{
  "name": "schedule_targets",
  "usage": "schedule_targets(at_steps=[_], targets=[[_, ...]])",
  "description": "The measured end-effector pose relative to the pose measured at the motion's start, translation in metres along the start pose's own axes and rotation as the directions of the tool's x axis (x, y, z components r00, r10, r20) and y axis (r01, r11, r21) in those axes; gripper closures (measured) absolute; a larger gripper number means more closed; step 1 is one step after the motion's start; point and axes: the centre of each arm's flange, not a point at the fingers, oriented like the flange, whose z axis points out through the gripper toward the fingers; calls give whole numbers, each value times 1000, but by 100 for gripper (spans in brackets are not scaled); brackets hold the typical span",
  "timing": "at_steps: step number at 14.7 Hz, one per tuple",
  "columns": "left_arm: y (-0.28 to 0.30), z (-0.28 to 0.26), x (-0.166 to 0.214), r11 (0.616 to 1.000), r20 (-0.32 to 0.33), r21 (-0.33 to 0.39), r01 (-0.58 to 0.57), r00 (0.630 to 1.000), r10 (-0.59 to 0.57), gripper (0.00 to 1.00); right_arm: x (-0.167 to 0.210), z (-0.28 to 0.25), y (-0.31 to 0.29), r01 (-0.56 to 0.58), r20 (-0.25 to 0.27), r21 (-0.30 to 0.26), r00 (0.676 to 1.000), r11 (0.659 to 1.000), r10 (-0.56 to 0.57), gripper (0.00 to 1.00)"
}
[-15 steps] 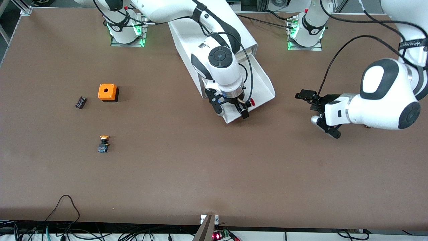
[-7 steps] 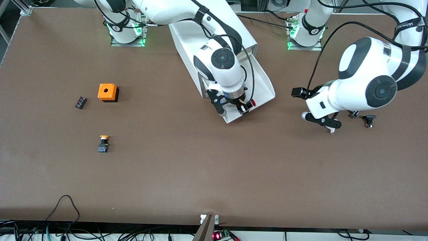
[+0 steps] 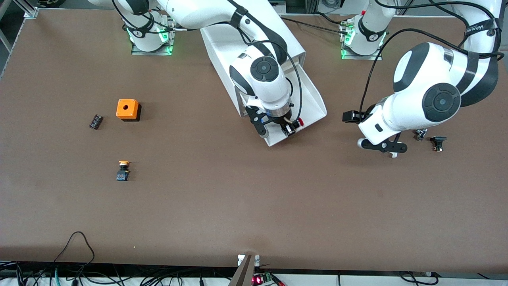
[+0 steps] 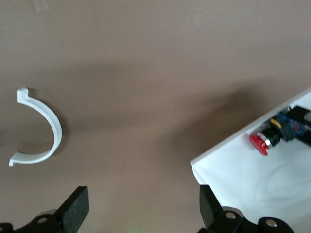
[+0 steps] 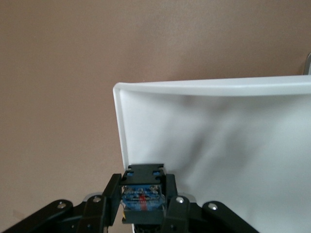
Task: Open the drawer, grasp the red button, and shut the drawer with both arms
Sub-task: 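Grasp the red button with the right gripper while the left gripper releases, then push the drawer shut with the left gripper while the right gripper withdraws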
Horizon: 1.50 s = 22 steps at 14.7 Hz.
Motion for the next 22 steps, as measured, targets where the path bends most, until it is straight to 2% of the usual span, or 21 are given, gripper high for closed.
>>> schedule_targets(at_steps=[5, 8, 10, 13, 16, 20, 22], targets=[[-20, -7, 7, 999, -30, -11, 45, 999, -45, 0, 19, -57, -18, 118, -24, 0, 993, 993, -118, 59], [-46, -9, 22, 996, -41, -33, 87, 995, -88, 0, 54, -88, -30, 231, -33, -11, 972, 973, -231, 59], [-44, 3, 33, 984, -22, -41, 171, 985, -172, 0, 87, -103, -37, 315, -38, -31, 948, 949, -316, 59], [9, 29, 44, 940, -41, -51, 338, 940, -340, 0, 141, -117, -44, 427, -33, -77, 902, 901, -430, 59], [58, 55, 52, 902, -92, -64, 426, 898, -431, 0, 196, -131, -50, 528, -20, -104, 846, 843, -533, 59], [77, 92, 54, 894, -166, -11, 449, 880, -444, 0, 263, -143, -47, 634, 24, -150, 769, 759, -638, 59], [85, 111, 54, 884, -191, -21, 467, 866, -462, 0, 295, -140, -44, 683, 51, -167, 727, 711, -685, 59]])
